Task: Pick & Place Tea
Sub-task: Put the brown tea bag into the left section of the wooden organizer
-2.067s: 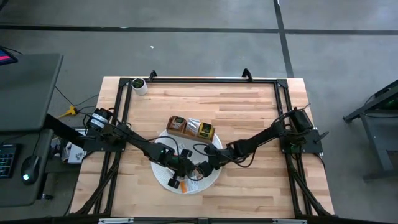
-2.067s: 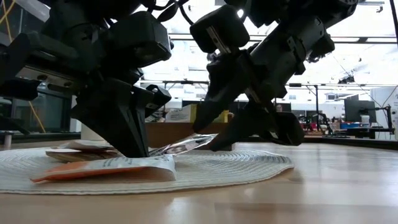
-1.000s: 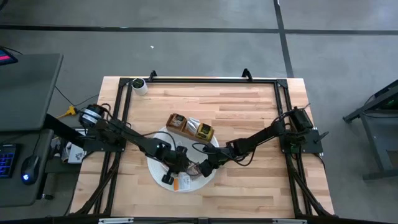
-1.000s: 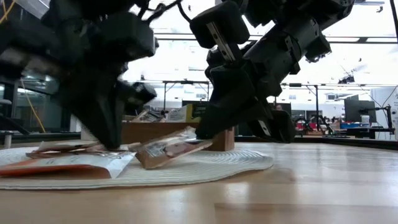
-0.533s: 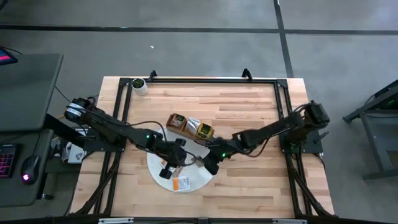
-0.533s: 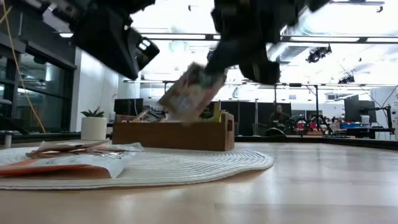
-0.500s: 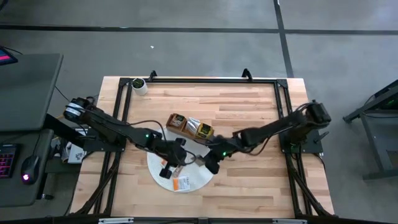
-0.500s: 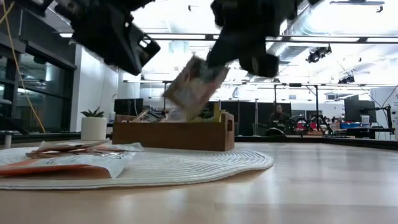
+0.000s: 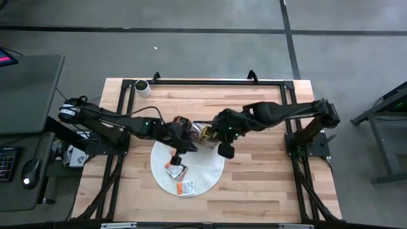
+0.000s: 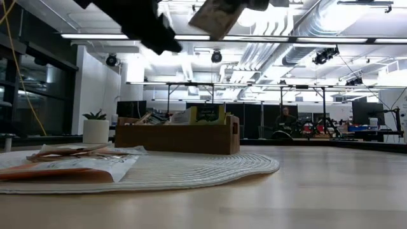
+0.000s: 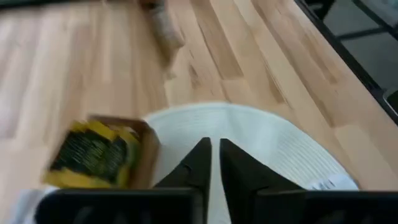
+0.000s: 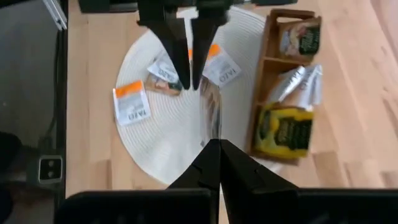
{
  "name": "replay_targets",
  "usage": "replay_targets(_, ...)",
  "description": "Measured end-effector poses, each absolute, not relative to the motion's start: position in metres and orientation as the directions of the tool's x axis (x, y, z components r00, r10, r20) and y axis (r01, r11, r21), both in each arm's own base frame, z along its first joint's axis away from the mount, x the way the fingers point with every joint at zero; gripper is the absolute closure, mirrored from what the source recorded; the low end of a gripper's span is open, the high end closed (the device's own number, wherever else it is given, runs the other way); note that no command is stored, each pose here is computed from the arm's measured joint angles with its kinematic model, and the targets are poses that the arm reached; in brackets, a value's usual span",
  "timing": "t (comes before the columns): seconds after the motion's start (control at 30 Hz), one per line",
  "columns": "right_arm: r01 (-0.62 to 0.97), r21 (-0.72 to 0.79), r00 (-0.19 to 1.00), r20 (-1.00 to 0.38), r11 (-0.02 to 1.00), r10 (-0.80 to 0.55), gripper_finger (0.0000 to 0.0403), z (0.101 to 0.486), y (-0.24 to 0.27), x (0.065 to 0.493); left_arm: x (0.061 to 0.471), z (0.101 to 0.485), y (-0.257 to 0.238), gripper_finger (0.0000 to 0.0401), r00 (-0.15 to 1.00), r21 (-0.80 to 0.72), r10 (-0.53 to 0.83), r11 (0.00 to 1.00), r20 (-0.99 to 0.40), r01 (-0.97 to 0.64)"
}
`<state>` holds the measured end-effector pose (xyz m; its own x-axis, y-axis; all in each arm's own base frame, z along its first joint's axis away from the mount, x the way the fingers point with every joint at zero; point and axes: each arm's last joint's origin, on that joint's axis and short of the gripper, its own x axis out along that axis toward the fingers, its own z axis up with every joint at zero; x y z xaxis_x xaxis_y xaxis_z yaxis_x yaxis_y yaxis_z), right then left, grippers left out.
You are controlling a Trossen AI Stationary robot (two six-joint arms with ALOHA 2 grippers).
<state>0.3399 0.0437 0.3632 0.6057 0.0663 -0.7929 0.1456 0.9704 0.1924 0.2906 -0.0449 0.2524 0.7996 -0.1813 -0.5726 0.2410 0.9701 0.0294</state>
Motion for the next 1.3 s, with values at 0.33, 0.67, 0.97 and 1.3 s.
replay_targets(0.33, 0.143, 0.147, 0.485, -0.873, 0.979, 0.060, 0.0403, 0.364, 0.041, 0.326, 0.295, 0.276, -0.024, 0.0233, 0.900, 0.073, -0.186, 0.970, -0.395, 0.232)
replay_targets(0.67, 0.137, 0.131, 0.480, -0.876, 0.982, 0.050, 0.0403, 0.354, 0.043, 0.328, 0.313, 0.314, -0.009, 0.0183, 0.936, 0.068, -0.187, 0.974, -0.299, 0.217)
replay_targets(0.97, 0.126, 0.118, 0.516, -0.856, 0.985, 0.037, 0.0403, 0.356, 0.042, 0.332, 0.320, 0.306, -0.008, 0.0183, 0.923, 0.060, -0.155, 0.980, -0.352, 0.188)
replay_targets(1.3, 0.121, 0.105, 0.556, -0.831, 0.987, 0.020, 0.0403, 0.358, 0.040, 0.336, 0.330, 0.298, -0.008, 0.0183, 0.924, 0.018, -0.158, 0.984, -0.347, 0.175)
